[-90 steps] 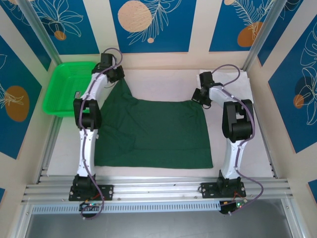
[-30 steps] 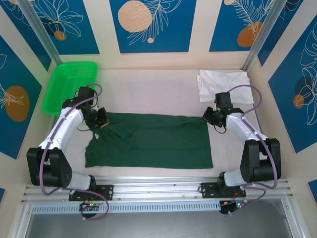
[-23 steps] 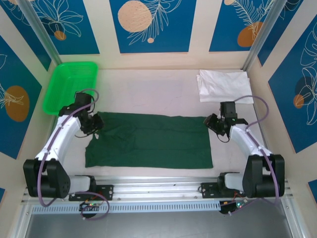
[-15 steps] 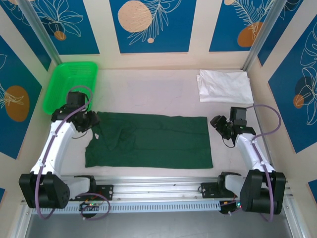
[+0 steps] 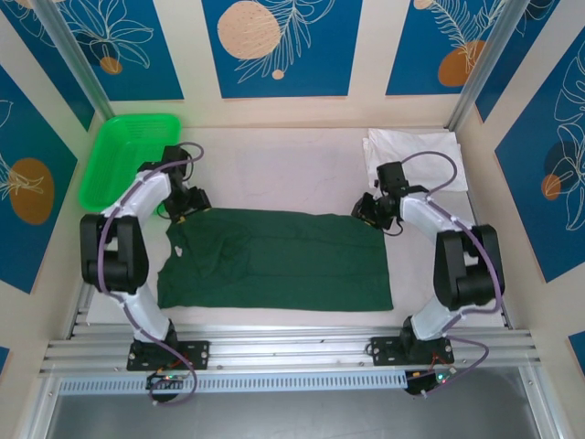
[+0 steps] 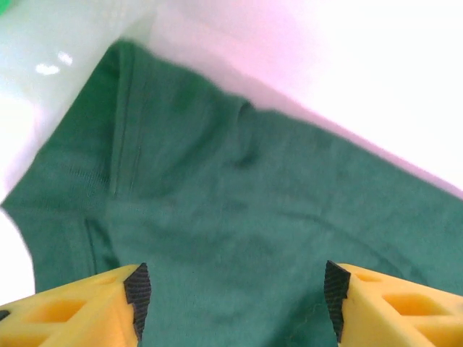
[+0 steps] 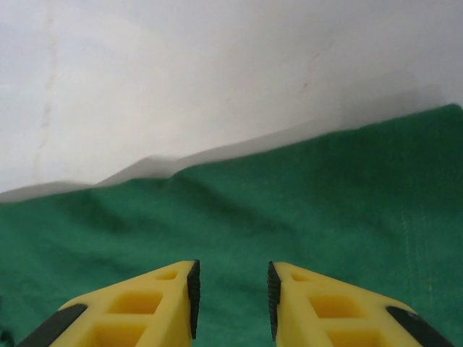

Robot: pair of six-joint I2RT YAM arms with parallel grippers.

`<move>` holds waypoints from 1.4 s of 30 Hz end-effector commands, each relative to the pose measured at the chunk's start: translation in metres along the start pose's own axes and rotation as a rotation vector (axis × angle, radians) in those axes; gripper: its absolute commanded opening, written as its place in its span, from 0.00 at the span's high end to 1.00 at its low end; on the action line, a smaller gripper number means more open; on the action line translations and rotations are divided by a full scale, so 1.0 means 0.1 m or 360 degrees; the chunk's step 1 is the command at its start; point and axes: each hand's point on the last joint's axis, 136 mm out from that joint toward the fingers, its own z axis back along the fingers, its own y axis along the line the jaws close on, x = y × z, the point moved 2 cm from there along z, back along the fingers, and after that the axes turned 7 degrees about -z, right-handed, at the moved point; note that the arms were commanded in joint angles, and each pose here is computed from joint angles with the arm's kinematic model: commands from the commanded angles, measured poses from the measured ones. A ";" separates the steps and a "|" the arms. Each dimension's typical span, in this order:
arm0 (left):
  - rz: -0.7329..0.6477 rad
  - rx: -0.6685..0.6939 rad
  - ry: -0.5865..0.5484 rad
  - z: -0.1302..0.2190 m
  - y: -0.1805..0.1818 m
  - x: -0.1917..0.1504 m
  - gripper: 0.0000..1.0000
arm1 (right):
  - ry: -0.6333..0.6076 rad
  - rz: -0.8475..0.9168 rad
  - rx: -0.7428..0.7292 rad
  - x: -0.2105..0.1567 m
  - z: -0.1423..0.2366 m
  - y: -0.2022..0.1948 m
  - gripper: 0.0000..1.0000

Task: Fold and stack the t-shirts

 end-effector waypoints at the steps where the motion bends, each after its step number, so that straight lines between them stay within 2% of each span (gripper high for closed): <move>1: -0.0106 0.0004 -0.0101 -0.04 -0.08 0.25 0.33 | 0.0081 0.0011 -0.0069 0.06 -0.09 -0.05 0.68; 3: -0.0132 0.0012 -0.0092 -0.19 -0.08 0.29 0.35 | 0.0137 0.0002 -0.0076 0.08 -0.20 -0.05 0.68; 8: -0.0175 0.0134 -0.0069 -0.50 0.05 0.30 0.49 | 0.0186 -0.0073 -0.0146 0.12 -0.38 -0.18 0.72; 13: -0.0203 0.0233 -0.0124 -0.58 0.14 0.36 0.66 | 0.0211 -0.0263 -0.0182 0.21 -0.42 -0.41 0.72; 18: -0.0219 0.0433 -0.0134 -0.58 0.32 0.44 0.71 | 0.0242 -0.0348 -0.0133 0.27 -0.47 -0.50 0.73; 22: -0.0223 0.0466 -0.0151 -0.54 0.33 0.48 0.72 | 0.0217 -0.0370 -0.0126 0.30 -0.45 -0.53 0.74; 25: -0.0215 0.0388 -0.0182 -0.46 0.24 0.52 0.71 | 0.0154 -0.0392 -0.0163 0.36 -0.38 -0.59 0.69; 28: -0.0211 0.0258 -0.0273 -0.22 0.05 0.57 0.60 | 0.0061 -0.0380 0.0003 0.39 -0.21 -0.44 0.65; 32: -0.0256 0.0093 -0.0426 0.30 -0.28 0.60 0.44 | -0.0272 -0.0231 0.0110 0.40 0.28 -0.22 0.49; 35: -0.0232 0.0001 -0.0500 0.62 -0.44 0.49 0.41 | -0.0410 -0.0099 0.0353 0.16 0.61 0.11 0.46; 37: -0.0158 -0.0064 -0.0489 0.74 -0.49 0.36 0.43 | -0.0377 0.0011 0.0483 -0.13 0.66 0.38 0.47; 42: 0.0078 -0.0217 -0.0468 0.88 -0.55 -0.15 0.49 | -0.0151 0.0390 0.0564 -1.13 0.36 1.12 0.62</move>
